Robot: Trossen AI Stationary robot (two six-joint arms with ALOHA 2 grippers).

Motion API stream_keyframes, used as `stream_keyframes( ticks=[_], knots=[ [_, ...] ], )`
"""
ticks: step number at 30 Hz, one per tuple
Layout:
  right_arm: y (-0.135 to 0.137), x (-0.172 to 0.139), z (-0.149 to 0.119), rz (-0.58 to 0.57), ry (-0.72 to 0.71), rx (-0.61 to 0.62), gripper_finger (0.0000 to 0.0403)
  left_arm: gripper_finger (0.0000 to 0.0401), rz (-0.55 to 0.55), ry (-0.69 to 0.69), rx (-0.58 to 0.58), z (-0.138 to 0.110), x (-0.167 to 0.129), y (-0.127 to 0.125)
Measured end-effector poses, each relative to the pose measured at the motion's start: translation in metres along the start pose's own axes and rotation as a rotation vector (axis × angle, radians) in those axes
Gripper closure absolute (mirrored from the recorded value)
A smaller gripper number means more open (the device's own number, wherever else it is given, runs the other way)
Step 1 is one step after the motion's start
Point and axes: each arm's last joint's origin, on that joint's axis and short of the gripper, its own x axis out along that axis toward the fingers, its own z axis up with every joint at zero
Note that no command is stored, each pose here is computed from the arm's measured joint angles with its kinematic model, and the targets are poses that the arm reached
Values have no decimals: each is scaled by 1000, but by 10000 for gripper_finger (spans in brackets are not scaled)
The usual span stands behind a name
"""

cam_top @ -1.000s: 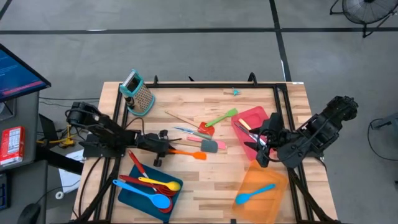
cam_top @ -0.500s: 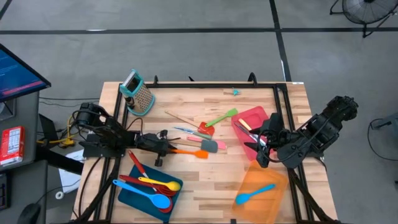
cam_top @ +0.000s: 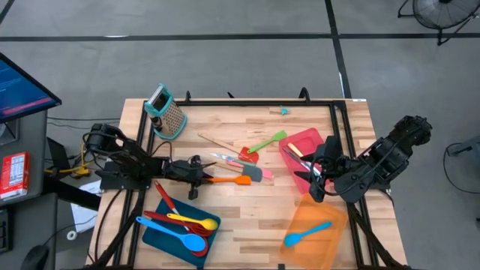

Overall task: Pick & Place Kitchen Items
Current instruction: Put the orange spatula into the orange bin

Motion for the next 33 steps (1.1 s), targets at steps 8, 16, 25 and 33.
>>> stream_keyframes(
  ticks=[8, 16, 25, 33],
  knots=[
    [0, 0, 0, 0, 0, -2, 168, 376, 24, -55, -74, 9, -6, 2],
    [0, 0, 0, -1, 1, -4, 168, 376, 10, -129, -166, 20, -11, 1],
    [0, 0, 0, -1, 0, -23, 168, 376, -82, -320, -388, 48, -33, -1],
    [1, 0, 2, -19, -44, -47, 168, 376, -253, -653, -570, 84, -82, -1]
  ],
)
